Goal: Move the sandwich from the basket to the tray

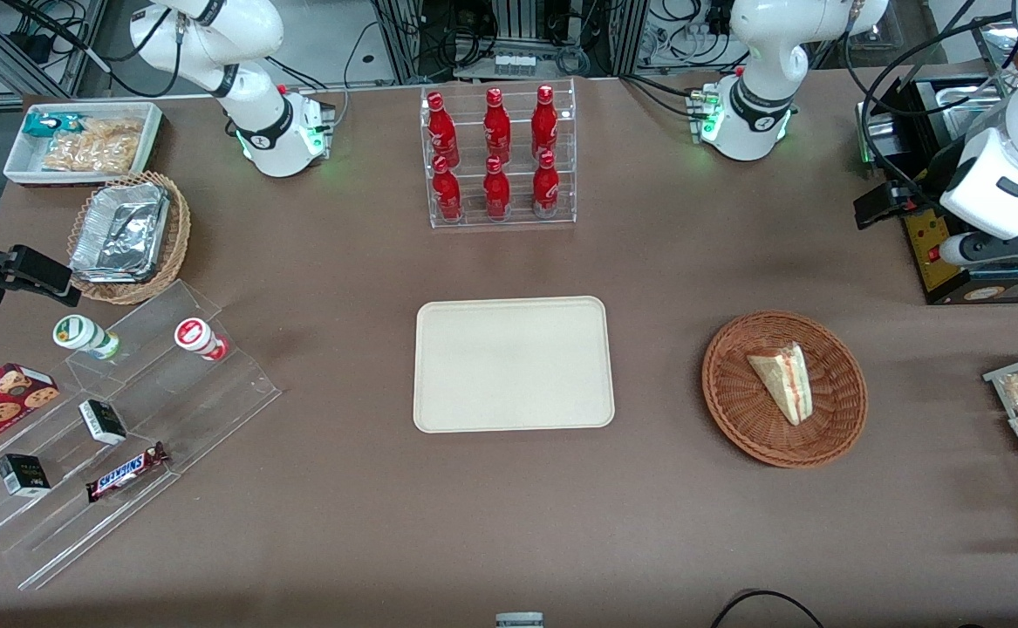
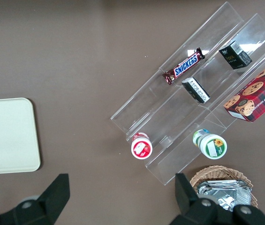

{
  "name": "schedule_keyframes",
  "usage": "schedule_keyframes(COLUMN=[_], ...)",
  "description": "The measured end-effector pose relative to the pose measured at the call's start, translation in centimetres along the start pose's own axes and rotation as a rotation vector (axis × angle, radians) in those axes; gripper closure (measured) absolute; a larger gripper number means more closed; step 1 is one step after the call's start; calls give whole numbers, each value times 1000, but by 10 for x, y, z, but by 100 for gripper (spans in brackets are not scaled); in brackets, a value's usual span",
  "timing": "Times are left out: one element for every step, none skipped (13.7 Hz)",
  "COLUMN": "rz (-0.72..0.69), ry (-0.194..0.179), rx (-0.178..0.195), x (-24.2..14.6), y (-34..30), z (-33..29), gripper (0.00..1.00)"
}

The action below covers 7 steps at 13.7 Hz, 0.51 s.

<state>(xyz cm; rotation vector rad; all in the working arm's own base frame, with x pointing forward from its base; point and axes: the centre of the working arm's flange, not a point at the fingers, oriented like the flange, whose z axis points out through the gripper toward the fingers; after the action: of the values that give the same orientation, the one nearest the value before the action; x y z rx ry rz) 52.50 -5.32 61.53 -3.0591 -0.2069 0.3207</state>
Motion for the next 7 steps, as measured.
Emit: schedule_keyframes(rz=[0,0,0,-1,-1,-3,-6], ry=[-1,-2,-3,-5,-11,-22,-39], rx=[0,0,0,0,0,0,1], x=[0,1,1,2,5,9,16], y=[0,0,0,0,-1,-1,-3], z=[0,1,1,2,5,10,18], gripper=[0,0,0,0,0,0,0])
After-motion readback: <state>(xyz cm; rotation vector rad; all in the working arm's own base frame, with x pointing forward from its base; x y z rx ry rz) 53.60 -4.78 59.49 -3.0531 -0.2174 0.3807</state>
